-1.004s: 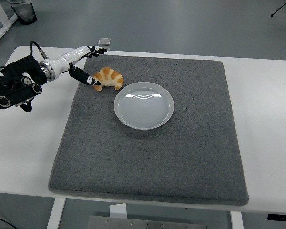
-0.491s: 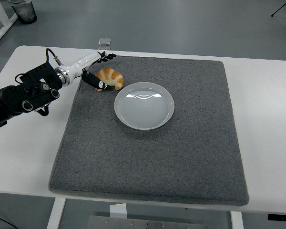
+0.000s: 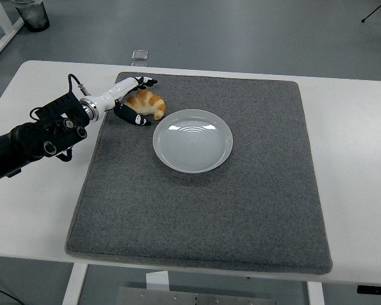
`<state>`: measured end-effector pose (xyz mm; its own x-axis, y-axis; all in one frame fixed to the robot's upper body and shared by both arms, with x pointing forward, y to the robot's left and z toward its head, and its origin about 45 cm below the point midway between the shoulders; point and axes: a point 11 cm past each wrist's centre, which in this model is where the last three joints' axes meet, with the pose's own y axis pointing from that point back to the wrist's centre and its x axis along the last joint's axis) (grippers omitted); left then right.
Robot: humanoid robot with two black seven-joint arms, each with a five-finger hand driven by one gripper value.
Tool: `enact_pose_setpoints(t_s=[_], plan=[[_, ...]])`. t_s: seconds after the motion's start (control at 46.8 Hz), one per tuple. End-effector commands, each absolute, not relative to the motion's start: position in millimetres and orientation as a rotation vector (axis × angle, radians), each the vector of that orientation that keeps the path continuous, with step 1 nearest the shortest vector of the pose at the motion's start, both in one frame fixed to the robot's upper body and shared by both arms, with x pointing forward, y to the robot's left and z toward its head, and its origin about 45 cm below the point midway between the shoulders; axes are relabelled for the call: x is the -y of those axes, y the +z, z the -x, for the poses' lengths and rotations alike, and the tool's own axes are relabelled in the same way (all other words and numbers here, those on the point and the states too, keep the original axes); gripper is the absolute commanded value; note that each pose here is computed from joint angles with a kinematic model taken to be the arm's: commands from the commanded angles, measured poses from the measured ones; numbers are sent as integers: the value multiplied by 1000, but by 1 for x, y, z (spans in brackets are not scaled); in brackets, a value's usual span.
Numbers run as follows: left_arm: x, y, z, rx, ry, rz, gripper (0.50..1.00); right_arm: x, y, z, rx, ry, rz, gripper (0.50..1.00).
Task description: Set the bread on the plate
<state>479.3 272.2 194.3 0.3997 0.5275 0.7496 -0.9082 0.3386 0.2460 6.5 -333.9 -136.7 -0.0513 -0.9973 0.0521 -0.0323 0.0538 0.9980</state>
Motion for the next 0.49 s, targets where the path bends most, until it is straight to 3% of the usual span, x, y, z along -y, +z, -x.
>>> enact_pose_setpoints(t_s=[0.0, 0.47], plan=[[-271, 195, -481, 636, 1029, -714, 984, 334, -137, -6, 1296, -1191, -1170, 952], [-274, 191, -479, 649, 1067, -707, 958, 334, -137, -6, 1296, -1191, -1170, 952]])
